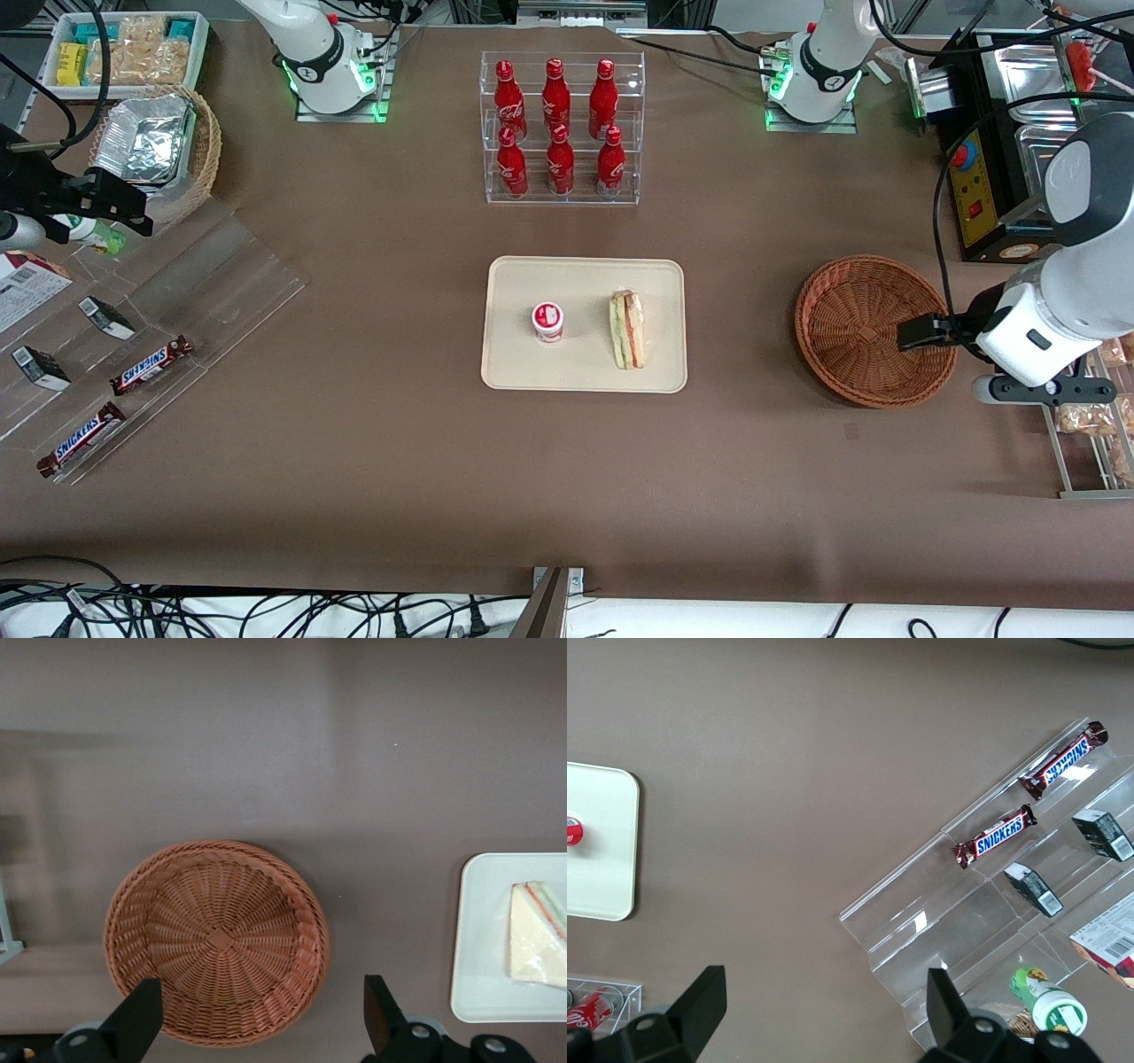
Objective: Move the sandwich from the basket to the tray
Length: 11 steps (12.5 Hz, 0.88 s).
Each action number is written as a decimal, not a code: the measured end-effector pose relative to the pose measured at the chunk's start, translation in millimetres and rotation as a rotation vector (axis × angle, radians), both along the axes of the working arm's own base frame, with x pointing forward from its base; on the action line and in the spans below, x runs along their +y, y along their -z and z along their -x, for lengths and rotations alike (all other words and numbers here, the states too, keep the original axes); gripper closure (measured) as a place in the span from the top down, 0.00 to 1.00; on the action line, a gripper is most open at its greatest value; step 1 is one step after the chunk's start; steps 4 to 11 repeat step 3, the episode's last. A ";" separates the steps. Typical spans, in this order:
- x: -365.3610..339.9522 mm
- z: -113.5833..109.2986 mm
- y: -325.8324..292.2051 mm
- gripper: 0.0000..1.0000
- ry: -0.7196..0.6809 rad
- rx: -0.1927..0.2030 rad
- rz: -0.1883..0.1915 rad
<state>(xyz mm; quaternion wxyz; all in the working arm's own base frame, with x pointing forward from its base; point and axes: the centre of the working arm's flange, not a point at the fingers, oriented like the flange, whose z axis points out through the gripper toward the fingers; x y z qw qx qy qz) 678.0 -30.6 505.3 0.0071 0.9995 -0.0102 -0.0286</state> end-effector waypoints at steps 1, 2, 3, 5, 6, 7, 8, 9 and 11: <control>2.3 -0.2 -0.3 1.00 0.027 -0.001 -0.002; 1.3 -0.2 -0.5 1.00 0.045 -0.002 -0.003; -1.5 -0.1 -0.5 1.00 0.053 -0.002 -0.003; -1.5 -0.1 -0.5 1.00 0.053 -0.002 -0.003; -1.5 -0.1 -0.5 1.00 0.053 -0.002 -0.003; -1.5 -0.1 -0.5 1.00 0.053 -0.002 -0.003; -1.5 -0.1 -0.5 1.00 0.053 -0.002 -0.003; -1.5 -0.1 -0.5 1.00 0.053 -0.002 -0.003; -1.5 -0.1 -0.5 1.00 0.053 -0.002 -0.003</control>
